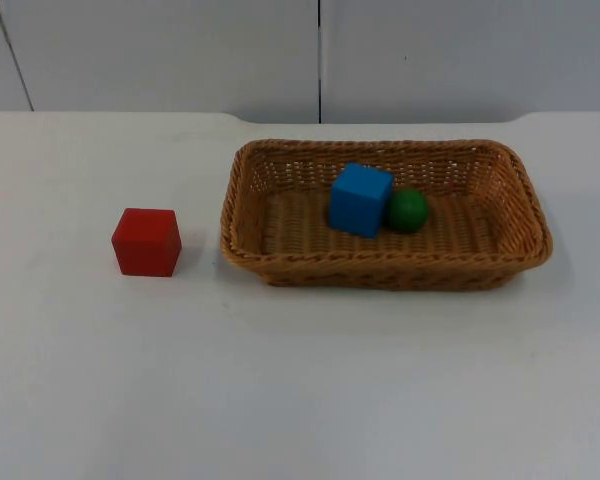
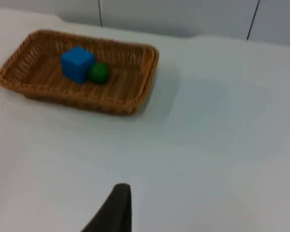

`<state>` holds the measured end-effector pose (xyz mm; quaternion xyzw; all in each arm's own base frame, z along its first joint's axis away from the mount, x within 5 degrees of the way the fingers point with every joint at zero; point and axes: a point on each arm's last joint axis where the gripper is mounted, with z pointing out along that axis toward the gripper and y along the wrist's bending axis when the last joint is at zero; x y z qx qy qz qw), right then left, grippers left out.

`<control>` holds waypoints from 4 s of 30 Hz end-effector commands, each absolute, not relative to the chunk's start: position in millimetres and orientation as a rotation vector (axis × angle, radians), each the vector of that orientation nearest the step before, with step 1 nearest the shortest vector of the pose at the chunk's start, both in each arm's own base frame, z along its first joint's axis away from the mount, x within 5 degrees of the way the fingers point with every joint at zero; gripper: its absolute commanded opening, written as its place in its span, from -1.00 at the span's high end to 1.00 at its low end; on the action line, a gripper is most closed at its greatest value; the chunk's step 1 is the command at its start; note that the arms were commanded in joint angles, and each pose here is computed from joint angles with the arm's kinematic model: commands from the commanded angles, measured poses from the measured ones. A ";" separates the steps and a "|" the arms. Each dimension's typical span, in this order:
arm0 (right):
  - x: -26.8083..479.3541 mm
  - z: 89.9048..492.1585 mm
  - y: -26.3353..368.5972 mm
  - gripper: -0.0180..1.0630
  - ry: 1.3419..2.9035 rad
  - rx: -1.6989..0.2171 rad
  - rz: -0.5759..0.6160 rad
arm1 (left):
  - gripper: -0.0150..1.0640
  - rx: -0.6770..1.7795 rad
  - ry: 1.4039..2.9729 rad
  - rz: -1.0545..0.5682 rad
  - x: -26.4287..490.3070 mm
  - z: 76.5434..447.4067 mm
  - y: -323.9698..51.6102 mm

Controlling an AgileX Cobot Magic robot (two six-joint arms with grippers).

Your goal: Place all geometric objects except the red cube into the basket.

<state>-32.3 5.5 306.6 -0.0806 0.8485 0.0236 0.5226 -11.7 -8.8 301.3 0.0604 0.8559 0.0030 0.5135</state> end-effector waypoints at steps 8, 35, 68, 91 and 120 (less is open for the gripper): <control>-22.5 292.8 5.6 -0.98 2.066 -0.175 0.067 | -0.96 0.145 2.057 0.018 -5.5 275.5 -7.3; -7.9 280.1 4.5 -0.98 2.043 -0.139 0.059 | -0.96 0.120 2.059 -0.029 -5.4 275.2 -3.0; -7.3 280.1 -2.8 -0.98 2.045 -0.087 -0.022 | -0.96 0.120 2.059 -0.029 -5.4 275.2 -3.0; -7.3 280.1 -3.4 -0.98 2.046 -0.041 -0.004 | -0.96 0.099 2.060 -0.028 -5.3 275.2 -2.1; -7.3 280.1 -3.4 -0.98 2.046 -0.041 -0.004 | -0.96 0.062 2.063 -0.023 -5.1 275.0 -0.4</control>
